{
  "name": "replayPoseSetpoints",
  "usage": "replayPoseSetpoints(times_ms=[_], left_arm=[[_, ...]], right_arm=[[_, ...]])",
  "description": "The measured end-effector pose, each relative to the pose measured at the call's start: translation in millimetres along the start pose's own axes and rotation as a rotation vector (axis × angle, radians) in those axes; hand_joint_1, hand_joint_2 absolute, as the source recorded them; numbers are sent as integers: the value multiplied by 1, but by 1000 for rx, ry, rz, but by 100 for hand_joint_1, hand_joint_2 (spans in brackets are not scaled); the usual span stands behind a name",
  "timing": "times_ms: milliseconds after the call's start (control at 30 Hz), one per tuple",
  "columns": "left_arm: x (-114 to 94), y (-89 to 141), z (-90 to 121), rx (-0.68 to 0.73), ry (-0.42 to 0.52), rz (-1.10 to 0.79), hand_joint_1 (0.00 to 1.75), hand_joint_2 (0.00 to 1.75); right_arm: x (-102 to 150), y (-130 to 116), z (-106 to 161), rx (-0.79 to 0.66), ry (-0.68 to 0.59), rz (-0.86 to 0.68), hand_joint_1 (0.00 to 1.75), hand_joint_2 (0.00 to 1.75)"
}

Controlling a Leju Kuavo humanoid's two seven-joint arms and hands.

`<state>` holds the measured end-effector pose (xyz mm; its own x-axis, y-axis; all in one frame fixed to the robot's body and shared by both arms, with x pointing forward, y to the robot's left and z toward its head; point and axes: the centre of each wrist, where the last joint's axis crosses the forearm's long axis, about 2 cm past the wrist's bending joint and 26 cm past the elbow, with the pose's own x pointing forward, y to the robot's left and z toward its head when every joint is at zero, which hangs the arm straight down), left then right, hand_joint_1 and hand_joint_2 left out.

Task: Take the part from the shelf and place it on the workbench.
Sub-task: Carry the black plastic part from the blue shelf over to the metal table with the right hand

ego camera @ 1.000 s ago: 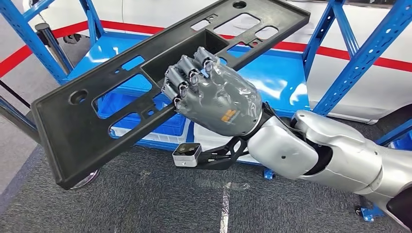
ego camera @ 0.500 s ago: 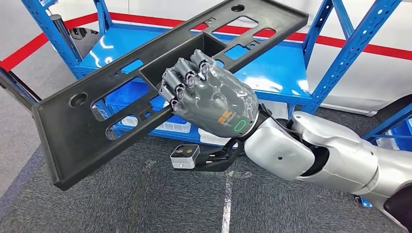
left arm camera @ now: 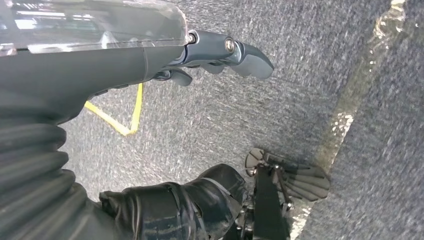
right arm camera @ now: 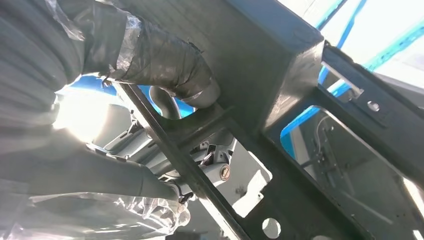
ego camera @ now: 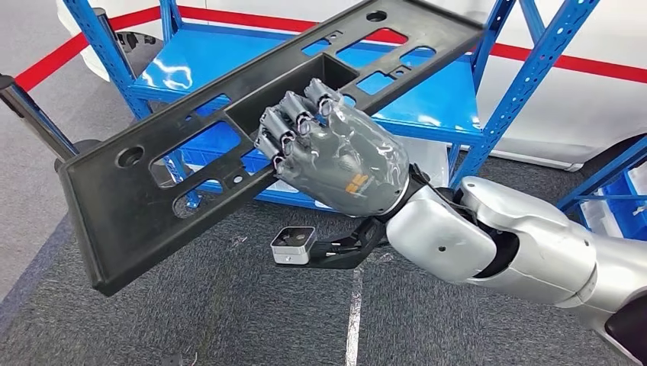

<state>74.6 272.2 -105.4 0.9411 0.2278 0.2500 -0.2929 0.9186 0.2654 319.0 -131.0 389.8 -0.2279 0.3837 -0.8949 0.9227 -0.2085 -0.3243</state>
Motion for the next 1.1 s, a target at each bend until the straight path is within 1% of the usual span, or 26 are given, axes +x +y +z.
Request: replayPoseSetpoints(times_ms=[500,600,667,767,967,1100], left_arm=[[0,3,-1,4,6,-1,0,175],[1,1,0,-6,33,-48,0,175],[0,-2,1,-6,52,-115,0,175],[-1,-7,3,-3,51,-177,0,175],[-4,-19,8,-29,42,-210,0,175],[-4,-21,9,-32,37,-225,0,175]], right_arm=[[5,2,0,8,0,-16,175,175],[6,4,0,20,1,-17,175,175],[6,5,0,37,5,-16,175,175],[8,6,2,58,7,-19,175,175],[6,7,3,65,13,-16,175,175],[5,7,3,65,18,-12,175,175]])
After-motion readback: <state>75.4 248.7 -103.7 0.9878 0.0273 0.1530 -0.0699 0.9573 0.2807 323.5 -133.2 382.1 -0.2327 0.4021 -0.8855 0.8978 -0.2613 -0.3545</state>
